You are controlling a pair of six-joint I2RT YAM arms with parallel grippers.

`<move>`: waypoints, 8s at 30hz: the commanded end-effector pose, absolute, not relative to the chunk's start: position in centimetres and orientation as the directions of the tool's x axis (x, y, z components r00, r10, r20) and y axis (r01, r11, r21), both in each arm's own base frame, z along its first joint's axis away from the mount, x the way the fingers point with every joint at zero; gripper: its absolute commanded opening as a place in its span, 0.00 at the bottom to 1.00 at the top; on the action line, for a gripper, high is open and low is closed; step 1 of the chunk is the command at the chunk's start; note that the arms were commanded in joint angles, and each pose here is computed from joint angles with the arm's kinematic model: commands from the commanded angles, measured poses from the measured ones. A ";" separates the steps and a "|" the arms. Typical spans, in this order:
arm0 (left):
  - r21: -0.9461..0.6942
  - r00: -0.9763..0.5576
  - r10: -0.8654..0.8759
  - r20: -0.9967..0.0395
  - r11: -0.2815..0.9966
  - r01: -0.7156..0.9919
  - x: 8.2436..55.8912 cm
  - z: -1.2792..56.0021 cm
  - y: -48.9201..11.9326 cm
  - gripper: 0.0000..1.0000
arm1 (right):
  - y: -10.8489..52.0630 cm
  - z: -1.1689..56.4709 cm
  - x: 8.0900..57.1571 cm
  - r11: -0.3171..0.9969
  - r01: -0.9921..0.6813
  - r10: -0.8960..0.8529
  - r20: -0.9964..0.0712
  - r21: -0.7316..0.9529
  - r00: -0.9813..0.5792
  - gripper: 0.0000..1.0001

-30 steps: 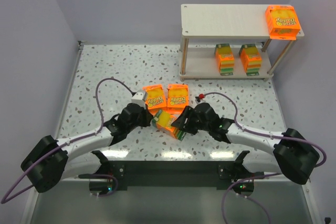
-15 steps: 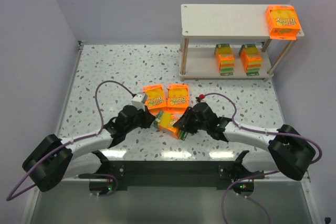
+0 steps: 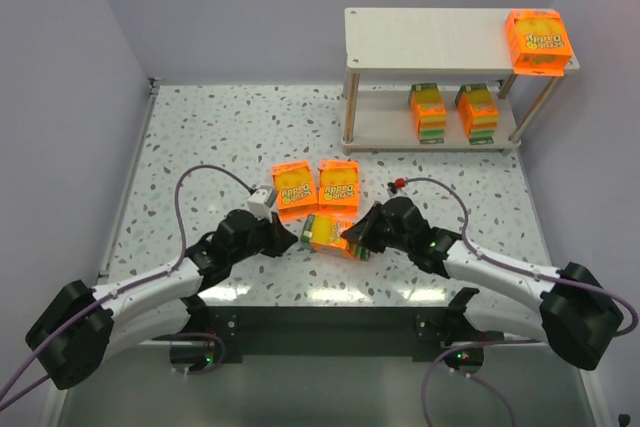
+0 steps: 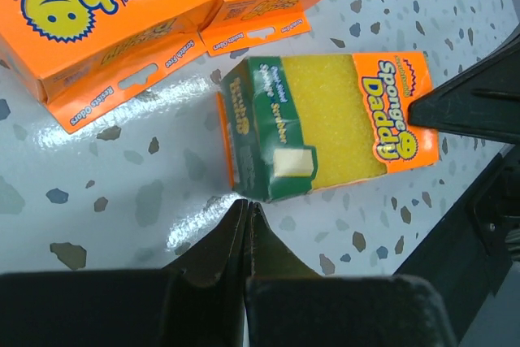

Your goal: Place and organize the cleaning sponges onto the shelf

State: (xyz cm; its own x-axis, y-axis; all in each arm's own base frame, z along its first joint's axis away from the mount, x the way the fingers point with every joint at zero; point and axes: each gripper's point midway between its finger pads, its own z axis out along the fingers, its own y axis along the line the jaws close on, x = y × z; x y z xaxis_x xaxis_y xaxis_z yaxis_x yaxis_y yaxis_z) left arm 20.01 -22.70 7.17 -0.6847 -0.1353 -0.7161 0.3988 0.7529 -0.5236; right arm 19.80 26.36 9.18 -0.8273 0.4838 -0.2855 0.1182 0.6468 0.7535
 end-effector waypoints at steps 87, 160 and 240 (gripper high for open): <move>-0.384 -0.495 -0.215 -0.842 0.883 0.270 27.8 17.8 -21.8 0.00 | 14.5 23.2 36.3 0.449 0.194 0.889 -0.414 0.872 -0.196 0.79; -0.673 -0.619 -0.566 -0.545 0.736 -0.080 25.4 6.8 -28.7 0.00 | 30.0 7.4 14.3 0.612 -0.152 0.188 -0.330 0.776 -0.925 0.00; -0.413 -0.677 -0.119 -0.726 0.863 0.290 22.3 9.5 -27.4 0.00 | 26.0 9.1 21.4 0.719 -0.261 0.115 -0.480 0.644 -0.870 0.00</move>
State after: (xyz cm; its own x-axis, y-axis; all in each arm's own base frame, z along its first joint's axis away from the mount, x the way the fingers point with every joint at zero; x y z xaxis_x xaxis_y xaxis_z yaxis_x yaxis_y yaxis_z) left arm 21.11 -27.40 6.01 -0.7317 -0.0877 -0.6760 0.2825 0.8635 -0.4178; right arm 22.82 25.06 6.69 -0.8594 0.1325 -0.4939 -0.2159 0.7815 0.5854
